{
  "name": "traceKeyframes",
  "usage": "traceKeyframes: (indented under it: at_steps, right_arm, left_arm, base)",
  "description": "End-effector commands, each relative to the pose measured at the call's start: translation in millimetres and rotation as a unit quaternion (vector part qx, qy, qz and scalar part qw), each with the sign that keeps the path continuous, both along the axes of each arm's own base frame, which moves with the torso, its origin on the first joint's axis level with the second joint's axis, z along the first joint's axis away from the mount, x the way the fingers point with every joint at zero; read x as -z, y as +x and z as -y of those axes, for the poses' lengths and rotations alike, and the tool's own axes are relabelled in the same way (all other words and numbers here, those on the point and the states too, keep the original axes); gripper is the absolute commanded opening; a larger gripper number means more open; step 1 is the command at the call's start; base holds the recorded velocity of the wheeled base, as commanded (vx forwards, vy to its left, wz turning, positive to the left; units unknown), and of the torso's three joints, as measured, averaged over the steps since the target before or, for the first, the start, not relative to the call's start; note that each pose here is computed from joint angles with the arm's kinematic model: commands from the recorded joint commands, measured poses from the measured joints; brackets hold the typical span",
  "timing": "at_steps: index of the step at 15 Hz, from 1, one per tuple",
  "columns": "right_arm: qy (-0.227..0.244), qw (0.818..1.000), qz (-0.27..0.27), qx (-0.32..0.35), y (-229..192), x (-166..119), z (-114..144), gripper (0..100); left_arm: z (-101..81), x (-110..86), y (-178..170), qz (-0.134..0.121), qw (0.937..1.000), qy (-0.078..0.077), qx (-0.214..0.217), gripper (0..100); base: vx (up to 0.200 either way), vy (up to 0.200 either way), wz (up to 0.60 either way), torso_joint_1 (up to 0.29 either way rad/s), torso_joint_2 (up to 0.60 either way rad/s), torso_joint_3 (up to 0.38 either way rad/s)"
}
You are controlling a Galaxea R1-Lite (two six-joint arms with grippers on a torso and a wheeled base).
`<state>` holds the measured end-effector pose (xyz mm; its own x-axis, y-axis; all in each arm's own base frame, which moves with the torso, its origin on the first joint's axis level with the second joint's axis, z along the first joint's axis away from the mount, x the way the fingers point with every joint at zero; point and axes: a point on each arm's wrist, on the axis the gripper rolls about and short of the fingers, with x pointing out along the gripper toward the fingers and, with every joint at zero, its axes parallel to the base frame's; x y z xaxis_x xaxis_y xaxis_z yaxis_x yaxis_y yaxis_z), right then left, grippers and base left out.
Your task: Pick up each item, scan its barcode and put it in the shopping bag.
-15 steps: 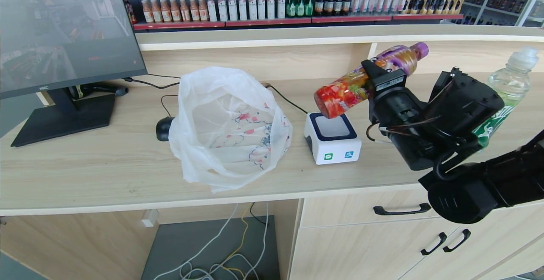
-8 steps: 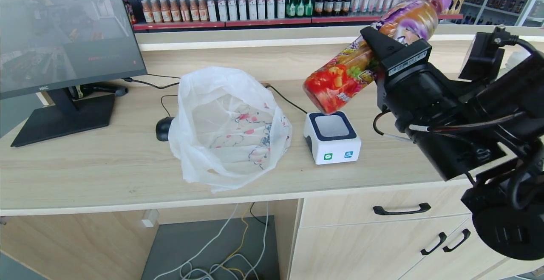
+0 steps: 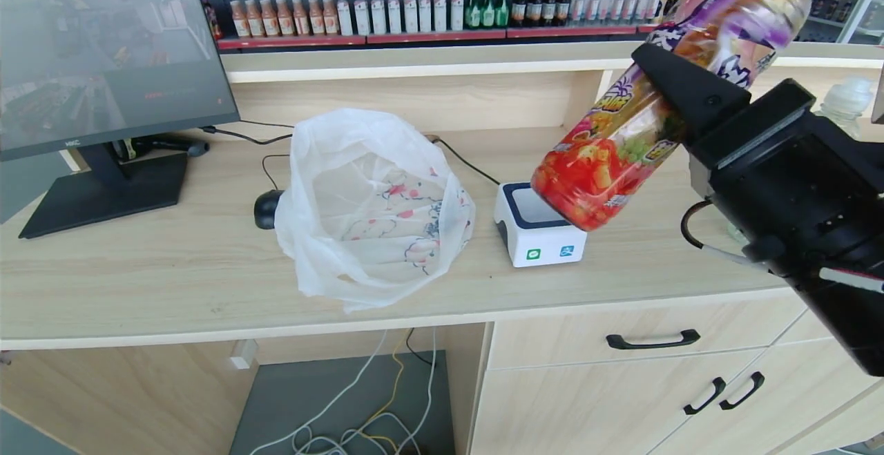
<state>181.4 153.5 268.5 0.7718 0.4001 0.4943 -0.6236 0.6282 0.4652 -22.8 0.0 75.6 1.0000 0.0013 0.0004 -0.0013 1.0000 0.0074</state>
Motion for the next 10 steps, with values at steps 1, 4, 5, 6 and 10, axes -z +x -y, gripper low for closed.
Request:
traceKeyframes:
  at_steps: [1, 4, 5, 6, 10]
  right_arm:
    - [-0.033, 0.999, 0.019, 0.019, -6, 0, 5, 0]
    - [-0.122, 0.99, 0.039, 0.058, -4, 6, 2, 0]
    - [-0.159, 0.983, 0.048, 0.083, 0, 11, 2, 0]
    - [-0.175, 0.978, 0.057, 0.098, 2, 11, 3, 0]
    - [-0.234, 0.961, 0.073, 0.128, 4, 24, 10, 0]
  left_arm:
    - [0.0, -0.1, 0, 0.001, 1.0, 0.001, 0.0, 100]
    - [0.0, -0.1, 0, 0.001, 1.0, 0.001, 0.0, 100]
    - [0.0, -0.1, 0, 0.001, 1.0, -0.001, 0.0, 100]
    - [0.0, -0.1, 0, 0.001, 1.0, -0.001, 0.0, 100]
    - [0.0, -0.1, 0, 0.001, 1.0, -0.002, 0.0, 100]
  base:
    - [0.0, 0.0, 0.0, 0.0, 0.0, 0.0]
    - [0.0, 0.0, 0.0, 0.0, 0.0, 0.0]
    - [0.0, 0.0, 0.0, 0.0, 0.0, 0.0]
    - [0.0, 0.0, 0.0, 0.0, 0.0, 0.0]
    - [0.0, 0.0, 0.0, 0.0, 0.0, 0.0]
